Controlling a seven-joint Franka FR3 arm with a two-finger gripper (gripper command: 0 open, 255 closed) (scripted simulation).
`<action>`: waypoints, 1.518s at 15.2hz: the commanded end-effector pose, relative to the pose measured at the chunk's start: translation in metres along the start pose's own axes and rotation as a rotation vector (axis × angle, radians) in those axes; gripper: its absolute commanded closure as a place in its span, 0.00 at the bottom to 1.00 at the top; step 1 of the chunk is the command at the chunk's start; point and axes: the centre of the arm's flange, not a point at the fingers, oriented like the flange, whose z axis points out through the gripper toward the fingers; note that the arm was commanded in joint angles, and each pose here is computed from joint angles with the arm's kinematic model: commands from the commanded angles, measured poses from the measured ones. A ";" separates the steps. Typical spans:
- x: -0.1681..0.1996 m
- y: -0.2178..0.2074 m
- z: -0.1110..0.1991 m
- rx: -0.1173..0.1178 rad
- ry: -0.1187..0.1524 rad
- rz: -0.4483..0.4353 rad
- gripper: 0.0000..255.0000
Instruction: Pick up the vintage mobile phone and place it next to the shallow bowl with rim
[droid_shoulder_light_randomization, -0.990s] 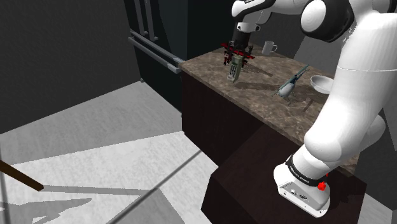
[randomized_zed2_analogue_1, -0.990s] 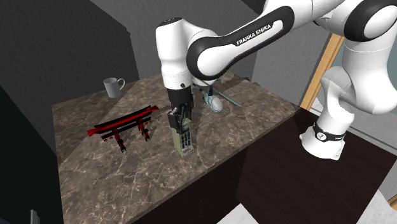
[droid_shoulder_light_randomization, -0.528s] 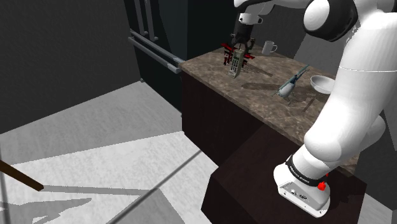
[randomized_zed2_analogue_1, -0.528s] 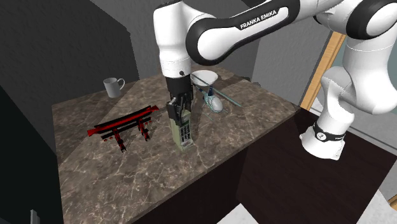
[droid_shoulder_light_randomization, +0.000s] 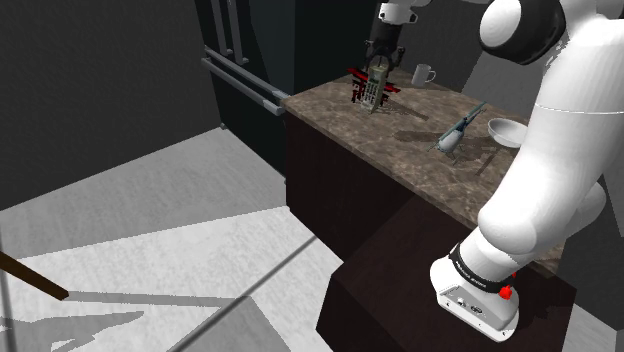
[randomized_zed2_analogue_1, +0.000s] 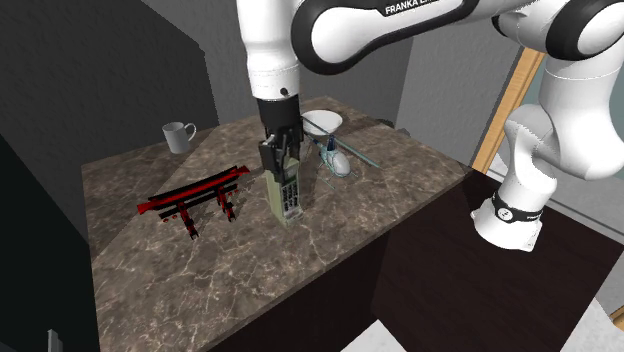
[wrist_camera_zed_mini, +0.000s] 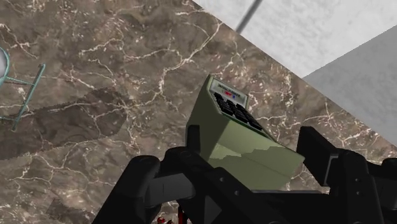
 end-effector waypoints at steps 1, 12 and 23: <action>-0.001 0.000 -0.012 0.000 0.000 0.000 1.00; 0.001 0.119 -0.023 0.000 0.000 0.000 1.00; 0.004 0.264 -0.028 0.000 0.000 0.000 1.00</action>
